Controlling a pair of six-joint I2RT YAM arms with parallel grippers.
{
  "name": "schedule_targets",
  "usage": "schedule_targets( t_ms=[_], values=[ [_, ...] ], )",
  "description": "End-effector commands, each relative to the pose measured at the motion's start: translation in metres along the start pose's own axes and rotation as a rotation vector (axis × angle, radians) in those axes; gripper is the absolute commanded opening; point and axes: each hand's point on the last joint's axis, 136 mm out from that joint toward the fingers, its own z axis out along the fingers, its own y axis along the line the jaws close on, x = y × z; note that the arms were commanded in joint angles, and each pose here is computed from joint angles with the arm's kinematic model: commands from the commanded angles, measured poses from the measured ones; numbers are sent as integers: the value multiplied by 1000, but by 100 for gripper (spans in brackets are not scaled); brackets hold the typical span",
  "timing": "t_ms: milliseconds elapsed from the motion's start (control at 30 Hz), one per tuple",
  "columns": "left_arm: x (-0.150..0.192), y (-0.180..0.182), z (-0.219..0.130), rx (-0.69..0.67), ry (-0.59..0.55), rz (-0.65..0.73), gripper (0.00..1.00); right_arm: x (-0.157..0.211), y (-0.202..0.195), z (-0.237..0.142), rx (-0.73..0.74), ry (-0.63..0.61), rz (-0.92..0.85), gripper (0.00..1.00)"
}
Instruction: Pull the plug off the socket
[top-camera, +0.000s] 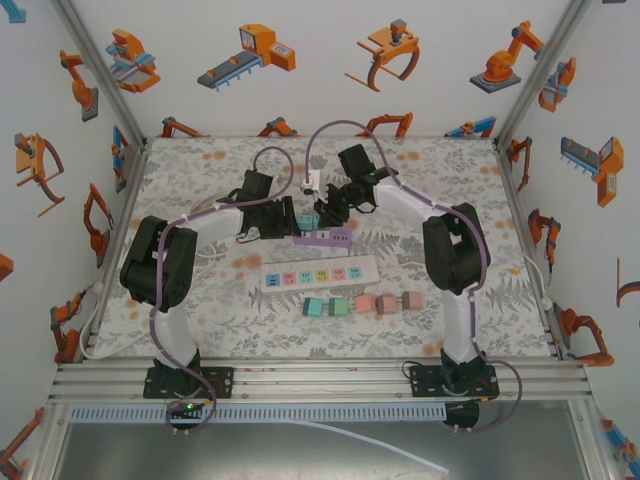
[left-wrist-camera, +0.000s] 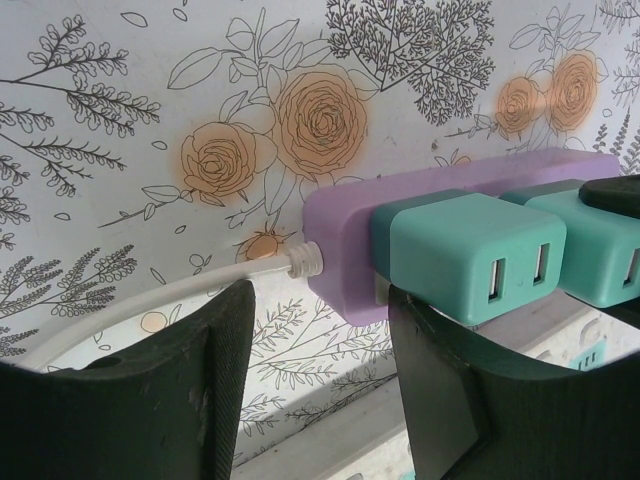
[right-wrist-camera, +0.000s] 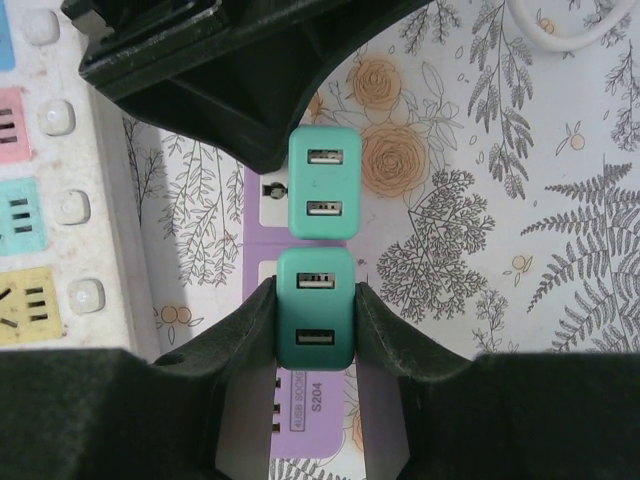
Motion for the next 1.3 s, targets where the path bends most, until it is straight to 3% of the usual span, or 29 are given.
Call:
schedule_targets(
  t_ms=[0,367,567,667,900,1267],
  values=[
    [31,27,14,-122,92,-3,54,-36,-5,-9,6,-106,-40,21],
    [12,11,-5,-78,33,-2,54,-52,-2,-29,51,-129,-62,21],
    [-6,-6,-25,-33,-19,7,54,-73,-2,-49,108,-182,21,21],
    [-15,-14,-38,-11,-48,16,54,-83,-4,-64,151,-213,116,21],
    [-33,-44,-79,92,-126,95,55,-94,-15,-103,313,-292,523,20],
    [-23,-98,-179,294,-265,429,56,-62,28,-166,498,-408,992,19]
  ],
)
